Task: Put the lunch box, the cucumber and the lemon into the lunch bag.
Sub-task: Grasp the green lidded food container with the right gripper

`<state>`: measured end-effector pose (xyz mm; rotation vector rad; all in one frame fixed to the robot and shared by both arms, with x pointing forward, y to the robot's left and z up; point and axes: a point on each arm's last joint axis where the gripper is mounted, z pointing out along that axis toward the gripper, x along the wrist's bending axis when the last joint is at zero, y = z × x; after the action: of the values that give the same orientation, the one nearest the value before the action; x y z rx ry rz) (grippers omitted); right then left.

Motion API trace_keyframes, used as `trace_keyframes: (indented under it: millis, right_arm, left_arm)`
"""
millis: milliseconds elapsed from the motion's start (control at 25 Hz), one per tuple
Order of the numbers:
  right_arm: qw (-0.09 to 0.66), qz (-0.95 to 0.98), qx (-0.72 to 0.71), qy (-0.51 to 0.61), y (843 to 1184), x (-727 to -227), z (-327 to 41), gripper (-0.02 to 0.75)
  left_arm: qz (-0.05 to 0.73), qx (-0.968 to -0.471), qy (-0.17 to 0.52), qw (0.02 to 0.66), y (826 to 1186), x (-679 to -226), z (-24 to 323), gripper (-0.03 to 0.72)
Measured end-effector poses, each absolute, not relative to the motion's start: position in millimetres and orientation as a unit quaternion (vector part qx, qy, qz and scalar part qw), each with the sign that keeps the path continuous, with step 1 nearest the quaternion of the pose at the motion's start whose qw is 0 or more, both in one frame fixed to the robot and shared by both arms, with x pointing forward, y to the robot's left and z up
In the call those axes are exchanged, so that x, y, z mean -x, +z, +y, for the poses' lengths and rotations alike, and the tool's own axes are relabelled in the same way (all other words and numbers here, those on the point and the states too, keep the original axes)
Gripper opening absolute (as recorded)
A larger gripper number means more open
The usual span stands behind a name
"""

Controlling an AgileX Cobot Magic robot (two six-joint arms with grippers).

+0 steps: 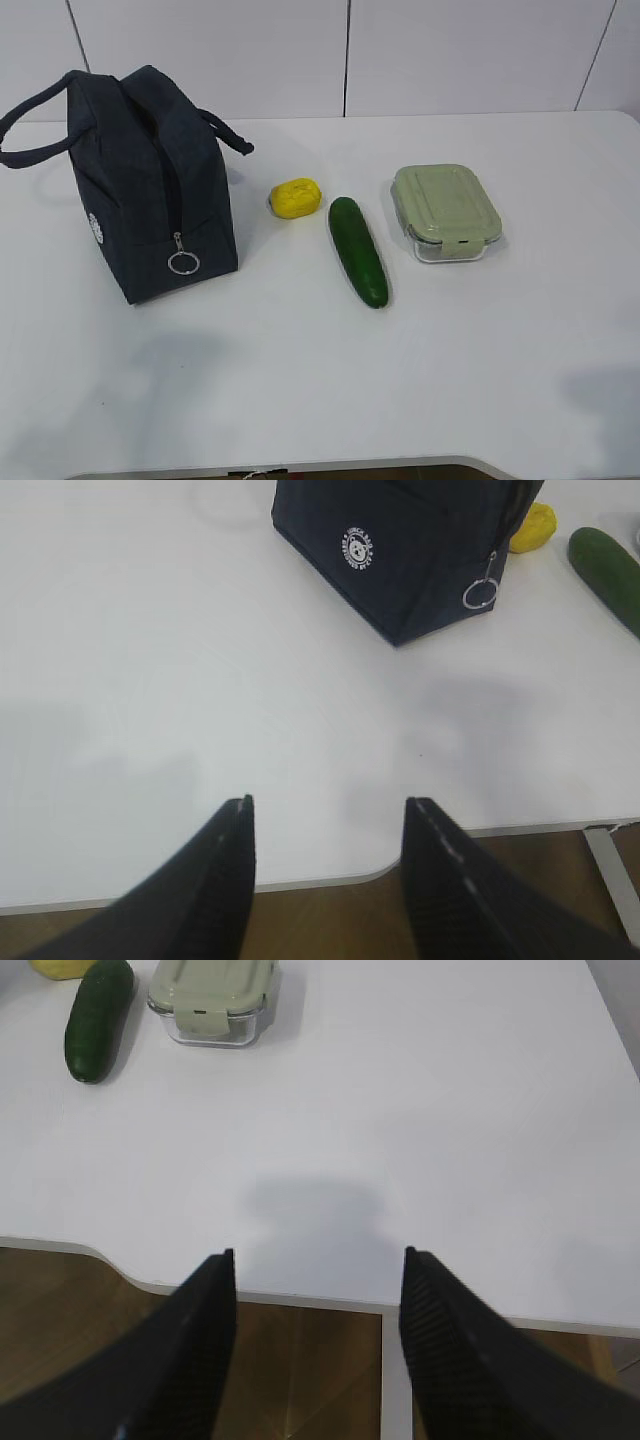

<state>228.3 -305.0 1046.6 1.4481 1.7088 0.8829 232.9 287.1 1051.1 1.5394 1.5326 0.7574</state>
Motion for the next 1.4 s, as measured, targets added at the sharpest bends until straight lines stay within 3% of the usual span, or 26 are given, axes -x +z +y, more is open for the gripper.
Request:
trace_keyframes:
  millis: [1400]
  right_arm:
    - [0.359,0.662,-0.561,0.342,1046.6,-228.3,-305.0,0.427]
  left_arm:
    - [0.608,-0.611,0.301,0.408,1051.1,-232.9,287.1,0.338]
